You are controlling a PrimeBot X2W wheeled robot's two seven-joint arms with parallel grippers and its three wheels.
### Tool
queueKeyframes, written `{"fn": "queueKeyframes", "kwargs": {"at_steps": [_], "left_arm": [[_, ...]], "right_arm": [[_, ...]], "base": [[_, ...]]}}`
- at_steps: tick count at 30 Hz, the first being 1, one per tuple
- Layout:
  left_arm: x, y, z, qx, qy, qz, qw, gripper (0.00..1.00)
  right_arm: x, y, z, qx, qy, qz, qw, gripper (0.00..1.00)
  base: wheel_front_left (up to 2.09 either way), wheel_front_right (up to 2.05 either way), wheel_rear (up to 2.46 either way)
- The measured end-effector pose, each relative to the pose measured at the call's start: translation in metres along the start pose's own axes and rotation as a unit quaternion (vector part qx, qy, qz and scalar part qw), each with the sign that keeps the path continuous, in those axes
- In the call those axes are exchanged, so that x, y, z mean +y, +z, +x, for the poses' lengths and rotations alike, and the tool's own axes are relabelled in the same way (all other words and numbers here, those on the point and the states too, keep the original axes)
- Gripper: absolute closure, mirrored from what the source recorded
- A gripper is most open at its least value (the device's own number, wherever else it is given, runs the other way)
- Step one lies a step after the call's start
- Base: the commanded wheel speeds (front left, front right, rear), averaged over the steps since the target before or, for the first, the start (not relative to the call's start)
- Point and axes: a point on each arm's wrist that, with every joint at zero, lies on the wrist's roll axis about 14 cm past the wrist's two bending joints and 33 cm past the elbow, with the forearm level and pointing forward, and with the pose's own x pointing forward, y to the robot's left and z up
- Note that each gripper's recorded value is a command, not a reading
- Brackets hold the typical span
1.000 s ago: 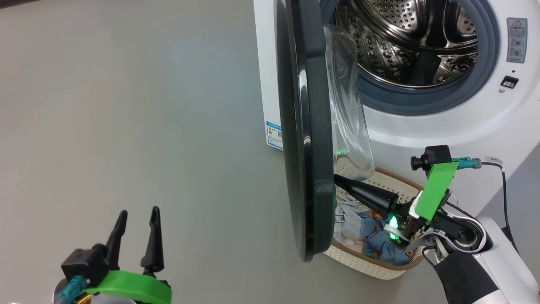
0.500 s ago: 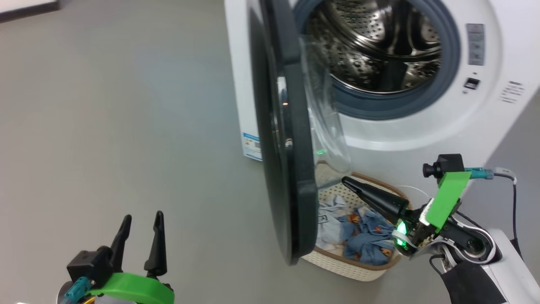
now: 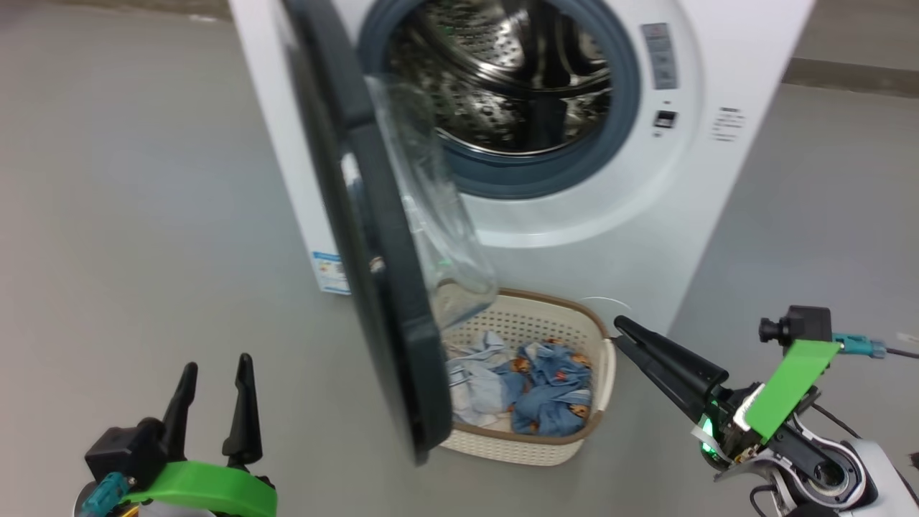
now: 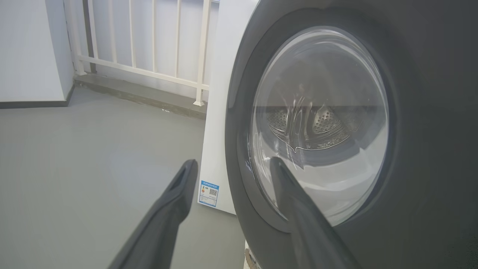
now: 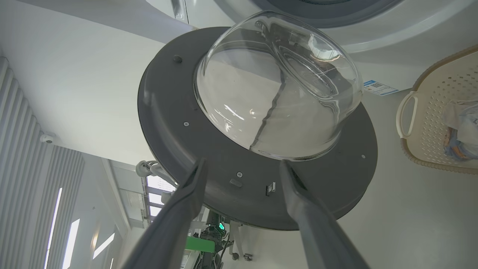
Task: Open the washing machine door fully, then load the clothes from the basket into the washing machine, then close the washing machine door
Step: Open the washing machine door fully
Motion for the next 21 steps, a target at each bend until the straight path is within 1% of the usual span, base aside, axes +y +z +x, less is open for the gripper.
{"fn": "queueKeyframes", "kwargs": {"at_steps": [5,6,9,13,17,19,21], "left_arm": [[-0.019,-0.004,0.013,0.002,-0.028,-0.004,1.000,0.00],[-0.019,-0.004,0.013,0.002,-0.028,-0.004,1.000,0.00],[-0.029,-0.006,0.019,0.004,-0.042,-0.007,0.999,0.00],[-0.041,-0.009,0.025,0.007,-0.058,-0.009,0.998,0.00],[-0.047,-0.013,0.028,0.012,-0.066,-0.010,0.998,0.00],[-0.047,-0.015,0.027,0.015,-0.067,-0.010,0.998,0.00],[-0.048,-0.016,0.027,0.016,-0.068,-0.010,0.998,0.00]], "right_arm": [[0.001,0.019,-0.028,-0.073,-0.014,-0.034,0.997,0.00],[0.001,0.019,-0.028,-0.073,-0.014,-0.034,0.997,0.00],[0.002,0.032,-0.046,-0.128,-0.023,-0.057,0.990,0.00],[-0.005,0.039,-0.067,-0.183,-0.044,-0.076,0.979,0.00],[-0.010,0.046,-0.086,-0.237,-0.065,-0.105,0.964,0.00],[-0.012,0.051,-0.093,-0.258,-0.080,-0.136,0.953,0.00],[-0.014,0.056,-0.100,-0.271,-0.099,-0.185,0.939,0.00]], "base": [[0.00,0.00,0.00],[0.00,0.00,0.00],[0.00,0.00,0.00],[0.00,0.00,0.00],[0.00,0.00,0.00],[0.00,0.00,0.00],[0.00,0.00,0.00]]}}
